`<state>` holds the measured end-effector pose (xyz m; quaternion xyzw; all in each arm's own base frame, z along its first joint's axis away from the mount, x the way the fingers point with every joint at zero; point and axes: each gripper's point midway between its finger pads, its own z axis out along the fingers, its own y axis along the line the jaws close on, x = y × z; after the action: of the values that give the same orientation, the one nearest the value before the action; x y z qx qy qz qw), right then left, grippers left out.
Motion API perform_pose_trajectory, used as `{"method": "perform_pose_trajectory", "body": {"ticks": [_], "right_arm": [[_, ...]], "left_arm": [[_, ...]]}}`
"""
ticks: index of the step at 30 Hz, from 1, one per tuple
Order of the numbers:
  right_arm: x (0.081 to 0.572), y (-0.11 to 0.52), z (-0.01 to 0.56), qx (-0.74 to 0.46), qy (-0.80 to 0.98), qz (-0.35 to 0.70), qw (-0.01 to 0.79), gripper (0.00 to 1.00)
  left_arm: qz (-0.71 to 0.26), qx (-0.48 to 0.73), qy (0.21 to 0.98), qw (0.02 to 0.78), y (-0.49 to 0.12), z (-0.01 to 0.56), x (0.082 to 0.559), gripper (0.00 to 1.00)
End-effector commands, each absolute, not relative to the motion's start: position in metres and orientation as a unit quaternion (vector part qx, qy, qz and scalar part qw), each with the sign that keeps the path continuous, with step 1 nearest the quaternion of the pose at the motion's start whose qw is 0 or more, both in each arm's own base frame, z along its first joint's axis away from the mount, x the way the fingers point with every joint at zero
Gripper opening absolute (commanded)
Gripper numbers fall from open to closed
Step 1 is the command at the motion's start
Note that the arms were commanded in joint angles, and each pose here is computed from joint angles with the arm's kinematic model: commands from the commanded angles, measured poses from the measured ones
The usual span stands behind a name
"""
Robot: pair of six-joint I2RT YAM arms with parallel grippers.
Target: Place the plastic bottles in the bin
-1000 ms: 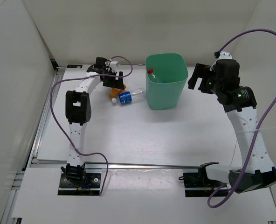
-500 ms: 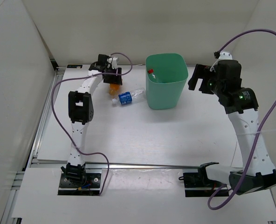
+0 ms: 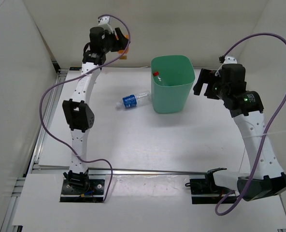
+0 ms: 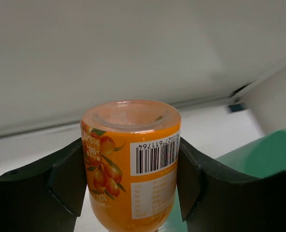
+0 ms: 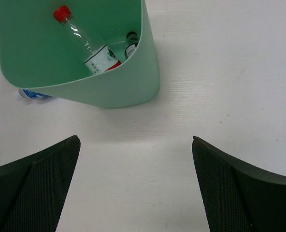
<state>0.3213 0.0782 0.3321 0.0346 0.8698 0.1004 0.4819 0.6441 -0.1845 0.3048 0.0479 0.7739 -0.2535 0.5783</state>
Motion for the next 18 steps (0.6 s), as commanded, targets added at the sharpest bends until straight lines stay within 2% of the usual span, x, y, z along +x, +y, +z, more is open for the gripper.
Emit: {"method": "perform_pose_trajectory", "body": {"ticks": [1, 3, 8, 11, 14, 18], "right_arm": [[0.321, 0.076, 0.335, 0.041, 0.862, 0.103, 0.494, 1.00], [0.320, 0.070, 0.338, 0.049, 0.859, 0.091, 0.501, 1.00], [0.316, 0.057, 0.341, 0.077, 0.858, 0.065, 0.504, 1.00], [0.317, 0.054, 0.345, 0.081, 0.854, 0.060, 0.510, 1.00], [0.317, 0.054, 0.349, 0.081, 0.852, 0.062, 0.514, 1.00], [0.312, 0.053, 0.349, 0.078, 0.851, 0.060, 0.517, 1.00]], "left_arm": [[-0.399, 0.059, 0.630, 0.663, -0.248, 0.478, 0.576, 0.33], [-0.441, 0.081, 0.590, 0.671, -0.283, 0.511, 0.546, 0.35], [-0.523, 0.102, 0.560, 0.634, -0.357, 0.517, 0.504, 0.38], [-0.547, 0.133, 0.574, 0.594, -0.405, 0.487, 0.486, 0.44], [-0.550, 0.149, 0.592, 0.571, -0.426, 0.461, 0.478, 0.51], [-0.515, 0.167, 0.611, 0.577, -0.426, 0.433, 0.487, 0.59]]}}
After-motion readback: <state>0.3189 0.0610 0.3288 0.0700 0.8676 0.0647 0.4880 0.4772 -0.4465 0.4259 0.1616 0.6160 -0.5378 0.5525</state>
